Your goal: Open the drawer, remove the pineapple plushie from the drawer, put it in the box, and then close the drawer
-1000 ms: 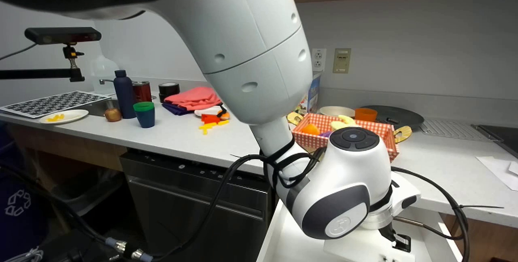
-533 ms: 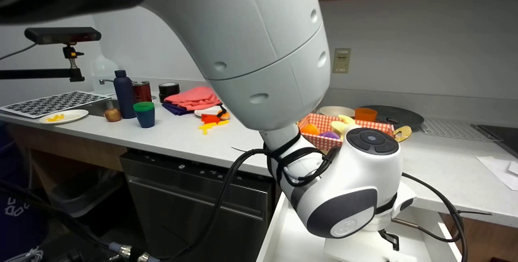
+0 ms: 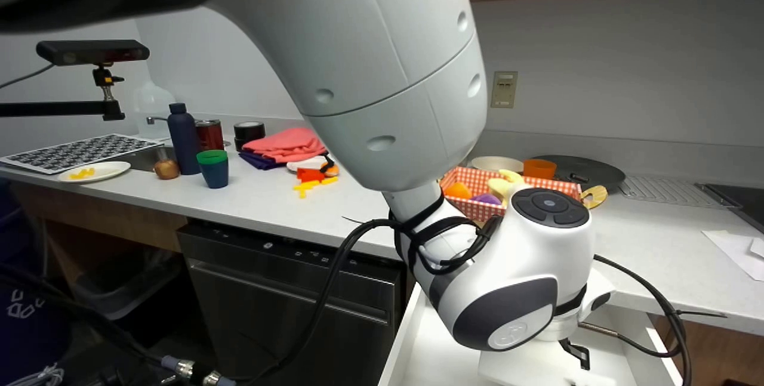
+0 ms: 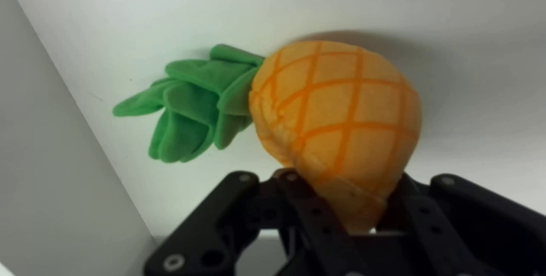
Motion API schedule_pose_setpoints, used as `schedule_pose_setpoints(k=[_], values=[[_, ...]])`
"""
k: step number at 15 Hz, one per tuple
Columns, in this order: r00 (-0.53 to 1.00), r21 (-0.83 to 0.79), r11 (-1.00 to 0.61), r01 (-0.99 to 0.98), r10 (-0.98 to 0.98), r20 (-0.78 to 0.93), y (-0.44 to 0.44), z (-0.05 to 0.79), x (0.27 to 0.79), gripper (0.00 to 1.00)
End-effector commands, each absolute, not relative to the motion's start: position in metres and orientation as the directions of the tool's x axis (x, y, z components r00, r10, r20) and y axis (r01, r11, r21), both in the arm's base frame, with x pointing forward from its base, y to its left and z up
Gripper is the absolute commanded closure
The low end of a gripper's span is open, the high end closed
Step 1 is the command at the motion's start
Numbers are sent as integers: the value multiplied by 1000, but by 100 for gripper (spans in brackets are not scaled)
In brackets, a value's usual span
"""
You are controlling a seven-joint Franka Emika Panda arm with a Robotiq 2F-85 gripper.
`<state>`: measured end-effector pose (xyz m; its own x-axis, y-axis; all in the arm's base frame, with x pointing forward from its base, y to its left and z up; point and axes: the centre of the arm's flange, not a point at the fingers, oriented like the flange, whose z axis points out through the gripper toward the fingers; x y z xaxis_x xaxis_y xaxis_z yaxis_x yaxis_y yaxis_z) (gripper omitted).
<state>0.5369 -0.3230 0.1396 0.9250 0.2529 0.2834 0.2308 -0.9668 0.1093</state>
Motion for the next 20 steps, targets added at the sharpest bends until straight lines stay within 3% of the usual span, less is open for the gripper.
schedule_pose_setpoints(k=[1, 5, 9, 10, 18, 19, 20], values=[[914, 161, -951, 263, 299, 275, -326, 139, 537, 95], [874, 244, -921, 303, 371, 313, -331, 139, 540, 95], [853, 214, -903, 371, 423, 305, -327, 140, 539, 95], [870, 223, -916, 334, 391, 301, -324, 140, 540, 81], [865, 218, -913, 346, 400, 304, -321, 139, 540, 81], [865, 218, -913, 346, 400, 304, -321, 139, 540, 95], [867, 225, -912, 342, 399, 300, -322, 139, 540, 95]])
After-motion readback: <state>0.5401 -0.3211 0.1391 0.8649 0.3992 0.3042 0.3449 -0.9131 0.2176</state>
